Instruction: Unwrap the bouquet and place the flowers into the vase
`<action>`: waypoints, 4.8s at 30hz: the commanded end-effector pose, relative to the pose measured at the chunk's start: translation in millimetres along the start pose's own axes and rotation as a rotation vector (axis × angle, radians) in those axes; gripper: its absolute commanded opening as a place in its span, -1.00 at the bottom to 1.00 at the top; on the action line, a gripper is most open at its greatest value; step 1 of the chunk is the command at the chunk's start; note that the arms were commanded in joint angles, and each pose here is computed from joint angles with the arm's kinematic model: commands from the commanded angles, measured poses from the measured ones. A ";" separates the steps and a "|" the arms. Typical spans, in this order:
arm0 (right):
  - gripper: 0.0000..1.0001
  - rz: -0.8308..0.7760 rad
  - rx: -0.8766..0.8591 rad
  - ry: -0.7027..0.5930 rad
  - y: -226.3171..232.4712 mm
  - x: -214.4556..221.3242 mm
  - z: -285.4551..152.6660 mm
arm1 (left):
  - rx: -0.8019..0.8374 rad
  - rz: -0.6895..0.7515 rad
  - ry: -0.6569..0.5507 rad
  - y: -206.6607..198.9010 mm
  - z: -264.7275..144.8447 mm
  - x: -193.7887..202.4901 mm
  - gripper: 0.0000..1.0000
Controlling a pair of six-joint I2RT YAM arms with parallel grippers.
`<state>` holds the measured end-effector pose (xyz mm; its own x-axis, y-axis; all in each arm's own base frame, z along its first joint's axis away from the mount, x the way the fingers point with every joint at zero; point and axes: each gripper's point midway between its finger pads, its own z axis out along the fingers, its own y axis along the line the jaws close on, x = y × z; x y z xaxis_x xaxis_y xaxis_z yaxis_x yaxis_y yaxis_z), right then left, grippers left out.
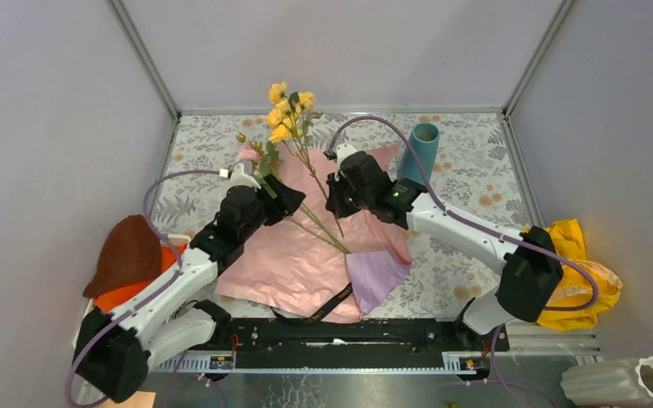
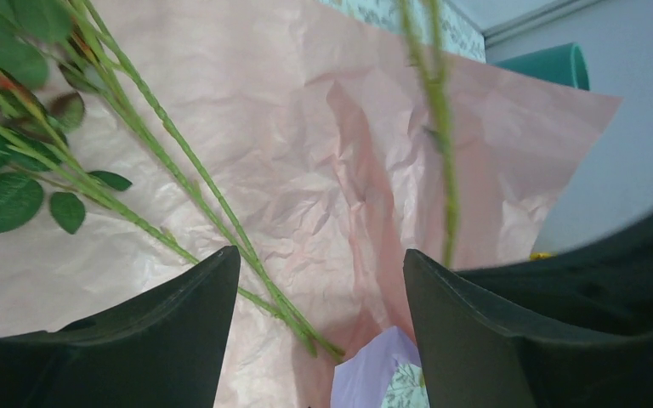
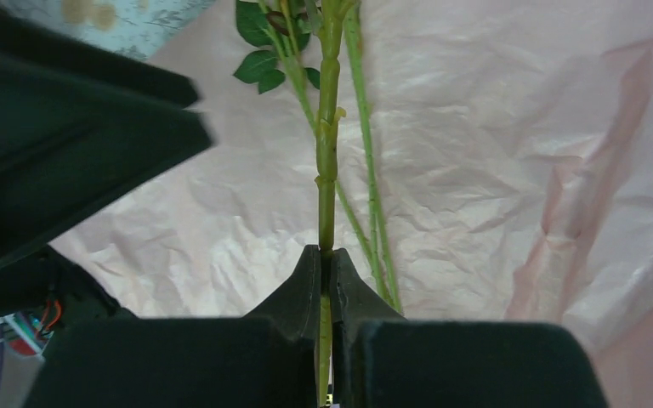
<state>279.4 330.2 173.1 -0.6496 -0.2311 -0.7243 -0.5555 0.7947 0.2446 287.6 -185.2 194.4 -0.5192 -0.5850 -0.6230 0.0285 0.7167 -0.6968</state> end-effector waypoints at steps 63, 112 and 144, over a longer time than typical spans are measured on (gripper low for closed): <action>0.44 0.039 -0.021 -0.220 34.5 -101.9 -30.9 | 0.496 0.144 0.222 -37.2 -4.5 58.9 -1.00; -1.00 -0.022 0.598 -1.039 -74.9 -295.3 -276.4 | 0.399 0.274 0.193 -49.3 -41.8 48.2 0.57; -1.00 0.058 0.829 -0.972 -252.3 -292.1 -223.9 | 0.366 0.272 0.164 -42.6 -38.7 44.6 0.60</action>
<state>494.2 74.0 457.9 0.1004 -0.0517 -0.9936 0.2119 0.9768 -0.0294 227.6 -227.9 210.1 -0.5970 -0.3083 -0.7406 0.4557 0.6294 -0.6294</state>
